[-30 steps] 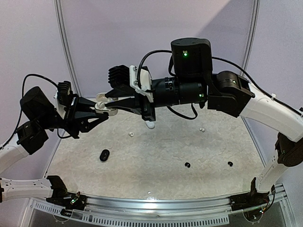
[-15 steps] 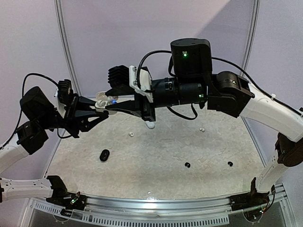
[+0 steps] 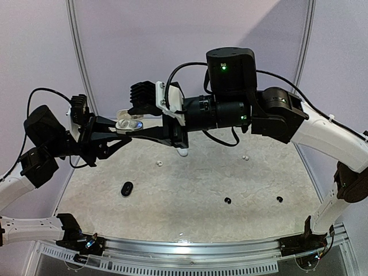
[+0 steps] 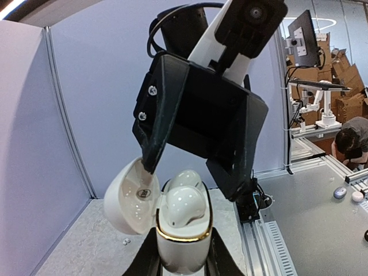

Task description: Insert the wireless bluetooth earbuds into the charging case

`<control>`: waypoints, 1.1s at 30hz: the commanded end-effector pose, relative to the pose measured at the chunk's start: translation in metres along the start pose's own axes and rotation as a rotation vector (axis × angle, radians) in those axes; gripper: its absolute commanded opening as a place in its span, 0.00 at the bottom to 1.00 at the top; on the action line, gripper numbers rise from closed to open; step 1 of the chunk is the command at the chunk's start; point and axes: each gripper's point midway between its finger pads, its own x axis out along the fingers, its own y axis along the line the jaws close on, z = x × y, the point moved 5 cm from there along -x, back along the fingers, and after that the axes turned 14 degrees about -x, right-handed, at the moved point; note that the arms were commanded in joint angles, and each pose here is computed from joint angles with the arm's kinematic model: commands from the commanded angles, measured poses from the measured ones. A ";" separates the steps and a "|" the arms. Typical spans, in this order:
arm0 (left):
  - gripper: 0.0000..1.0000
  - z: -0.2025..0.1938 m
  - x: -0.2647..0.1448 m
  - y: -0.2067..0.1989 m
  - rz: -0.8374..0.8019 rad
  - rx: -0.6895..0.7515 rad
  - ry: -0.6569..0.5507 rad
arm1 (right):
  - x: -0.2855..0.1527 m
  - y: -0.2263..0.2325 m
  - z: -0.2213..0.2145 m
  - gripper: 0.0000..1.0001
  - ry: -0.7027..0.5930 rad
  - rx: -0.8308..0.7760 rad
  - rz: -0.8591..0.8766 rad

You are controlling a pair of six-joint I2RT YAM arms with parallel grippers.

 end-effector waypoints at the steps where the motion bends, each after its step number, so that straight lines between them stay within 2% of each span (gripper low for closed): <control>1: 0.00 0.009 -0.002 -0.009 -0.035 0.016 -0.043 | 0.009 0.007 -0.015 0.44 0.061 0.019 0.018; 7: 0.00 -0.004 -0.002 0.003 0.043 -0.028 -0.025 | -0.002 -0.005 0.012 0.44 -0.063 0.057 0.006; 11: 0.00 -0.012 -0.002 0.012 0.103 0.004 -0.005 | -0.021 -0.026 0.040 0.45 -0.176 0.109 -0.066; 14: 0.00 -0.018 -0.002 0.014 0.115 0.064 0.019 | -0.031 -0.044 0.049 0.46 -0.204 0.180 -0.144; 17: 0.00 -0.022 -0.002 0.014 0.112 0.154 0.046 | -0.030 -0.061 0.033 0.46 -0.100 0.264 -0.288; 20: 0.00 -0.029 -0.003 0.014 0.108 0.264 0.089 | -0.024 -0.075 -0.001 0.46 0.082 0.324 -0.463; 24: 0.00 -0.034 -0.004 0.013 0.102 0.345 0.129 | -0.011 -0.079 -0.028 0.46 0.224 0.353 -0.547; 27: 0.00 -0.036 -0.004 0.011 0.092 0.382 0.143 | 0.012 -0.067 -0.043 0.46 0.275 0.355 -0.489; 29: 0.00 -0.034 -0.005 0.014 0.113 0.375 0.142 | 0.028 -0.050 -0.049 0.46 0.283 0.335 -0.393; 33: 0.00 -0.031 -0.006 0.022 0.187 0.280 0.131 | 0.044 -0.013 -0.044 0.47 0.236 0.294 -0.192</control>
